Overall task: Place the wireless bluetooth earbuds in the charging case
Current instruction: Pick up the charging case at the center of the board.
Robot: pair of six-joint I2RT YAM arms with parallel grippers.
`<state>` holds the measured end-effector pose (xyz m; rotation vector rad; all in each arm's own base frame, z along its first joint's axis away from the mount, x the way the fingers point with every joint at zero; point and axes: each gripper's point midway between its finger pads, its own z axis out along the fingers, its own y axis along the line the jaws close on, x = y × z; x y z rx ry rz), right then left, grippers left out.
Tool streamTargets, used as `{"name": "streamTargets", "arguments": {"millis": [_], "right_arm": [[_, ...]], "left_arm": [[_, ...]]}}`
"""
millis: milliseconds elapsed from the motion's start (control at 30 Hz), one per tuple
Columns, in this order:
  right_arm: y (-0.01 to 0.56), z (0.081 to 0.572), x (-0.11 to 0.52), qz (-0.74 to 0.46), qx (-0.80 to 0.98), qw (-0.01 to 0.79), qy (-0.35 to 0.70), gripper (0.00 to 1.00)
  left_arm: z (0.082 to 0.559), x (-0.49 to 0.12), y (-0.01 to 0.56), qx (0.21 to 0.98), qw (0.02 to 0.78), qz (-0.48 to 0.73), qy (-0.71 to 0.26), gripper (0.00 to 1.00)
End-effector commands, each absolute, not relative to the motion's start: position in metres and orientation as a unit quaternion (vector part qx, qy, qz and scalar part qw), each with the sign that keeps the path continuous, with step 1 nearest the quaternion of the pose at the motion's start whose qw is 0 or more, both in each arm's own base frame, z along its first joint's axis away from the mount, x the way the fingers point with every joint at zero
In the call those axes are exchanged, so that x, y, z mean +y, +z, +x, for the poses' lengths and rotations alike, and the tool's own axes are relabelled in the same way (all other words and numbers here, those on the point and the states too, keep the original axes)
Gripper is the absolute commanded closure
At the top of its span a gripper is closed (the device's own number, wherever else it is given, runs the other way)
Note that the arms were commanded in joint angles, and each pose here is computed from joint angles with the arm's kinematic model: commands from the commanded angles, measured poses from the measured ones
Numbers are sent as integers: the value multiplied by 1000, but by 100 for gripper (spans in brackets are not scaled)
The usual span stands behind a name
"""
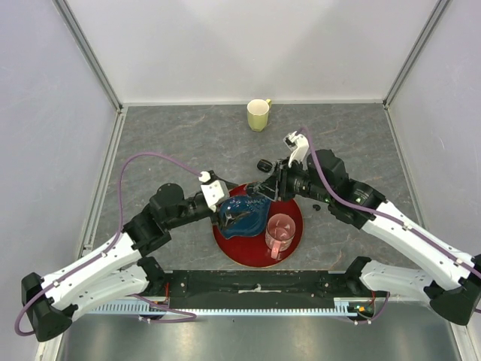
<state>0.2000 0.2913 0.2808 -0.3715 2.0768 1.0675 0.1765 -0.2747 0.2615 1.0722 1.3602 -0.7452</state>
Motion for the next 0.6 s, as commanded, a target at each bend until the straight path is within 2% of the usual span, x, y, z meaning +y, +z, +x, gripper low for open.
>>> {"name": "streamTargets", "arguments": {"millis": [0, 167, 200, 433, 467, 567], "right_arm": [[301, 215, 279, -129, 793, 438, 403, 100], [320, 212, 268, -152, 765, 468, 416, 100], [325, 213, 266, -152, 759, 475, 418, 100], [344, 198, 262, -185, 721, 486, 459, 100], [346, 195, 263, -192, 715, 483, 468, 100], [354, 189, 263, -194, 699, 484, 490, 100]], "left_arm": [[179, -269, 278, 592, 612, 393, -348, 14], [212, -248, 278, 686, 604, 222, -340, 13], [215, -249, 274, 696, 594, 217, -340, 12], [219, -252, 293, 685, 551, 132, -458, 11], [214, -255, 310, 656, 548, 136, -501, 11], [203, -257, 315, 630, 521, 143, -558, 11]]}}
